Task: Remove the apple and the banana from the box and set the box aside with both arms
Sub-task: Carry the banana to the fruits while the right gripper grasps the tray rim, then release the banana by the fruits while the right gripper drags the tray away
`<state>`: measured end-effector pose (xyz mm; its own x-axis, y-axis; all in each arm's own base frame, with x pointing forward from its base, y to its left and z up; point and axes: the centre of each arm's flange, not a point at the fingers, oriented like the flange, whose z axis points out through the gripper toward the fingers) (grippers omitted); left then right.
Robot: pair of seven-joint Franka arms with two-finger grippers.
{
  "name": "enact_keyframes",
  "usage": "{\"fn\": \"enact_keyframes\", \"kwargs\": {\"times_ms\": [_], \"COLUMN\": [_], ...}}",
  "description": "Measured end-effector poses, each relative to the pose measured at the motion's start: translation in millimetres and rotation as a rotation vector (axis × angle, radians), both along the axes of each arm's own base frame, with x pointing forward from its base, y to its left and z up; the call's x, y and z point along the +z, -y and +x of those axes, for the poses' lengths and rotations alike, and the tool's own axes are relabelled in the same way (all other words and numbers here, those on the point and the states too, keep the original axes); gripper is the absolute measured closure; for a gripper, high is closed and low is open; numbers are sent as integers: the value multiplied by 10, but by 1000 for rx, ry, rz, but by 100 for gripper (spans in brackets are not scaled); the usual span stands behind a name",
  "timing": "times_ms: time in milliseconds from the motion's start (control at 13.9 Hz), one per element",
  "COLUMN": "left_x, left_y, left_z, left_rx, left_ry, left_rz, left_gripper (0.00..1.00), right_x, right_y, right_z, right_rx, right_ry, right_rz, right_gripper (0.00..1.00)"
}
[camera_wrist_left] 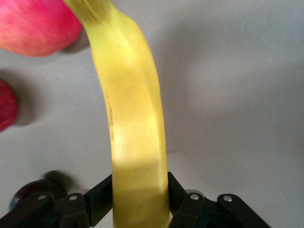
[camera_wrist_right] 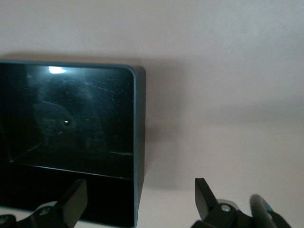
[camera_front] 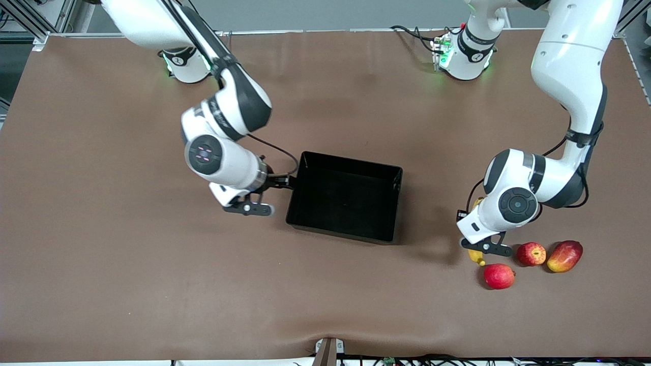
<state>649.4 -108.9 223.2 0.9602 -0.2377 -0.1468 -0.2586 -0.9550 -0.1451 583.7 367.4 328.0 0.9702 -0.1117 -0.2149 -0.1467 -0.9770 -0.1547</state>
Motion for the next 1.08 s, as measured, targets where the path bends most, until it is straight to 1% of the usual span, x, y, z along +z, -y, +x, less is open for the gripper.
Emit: {"fn": "enact_keyframes", "kwargs": {"times_ms": [143,215,287,358,430,502,573,789,932,1075], "left_x": [-168,-217,-255,-284,-313,-341,-363,-386,-385,-381], "left_y": [-163,-242,-316,-368,-399,-417,-440,-497,-503,-557], "left_z": [-99,-140,-182,-222,-257,-288,-310,-333,-341,-336], "left_rx": [-23,-34,-39,-46,-51,-56,-55,-50,-49,-41], "left_ry": [5,11,16,19,21,21,18,17,16,17], "left_rz": [18,13,5,-2,-8,-12,-14,-16,-15,-15], "left_gripper": [56,56,56,56,56,56,56,56,56,53], "right_x": [-311,-432,-526,-615,-683,-735,-770,-784,-768,-745], "right_y": [-151,-238,-304,-354,-408,-455,-486,-468,-436,-433], "right_z": [-82,-116,-143,-181,-228,-269,-295,-262,-214,-191], "right_rx": [23,32,56,87,101,91,77,59,42,38], "right_ry": [-18,-2,32,61,73,75,78,91,103,109], "right_rz": [-24,-44,-87,-140,-176,-196,-211,-215,-211,-208], "right_gripper": [0,0,0,7,17,29,39,74,93,94]}}
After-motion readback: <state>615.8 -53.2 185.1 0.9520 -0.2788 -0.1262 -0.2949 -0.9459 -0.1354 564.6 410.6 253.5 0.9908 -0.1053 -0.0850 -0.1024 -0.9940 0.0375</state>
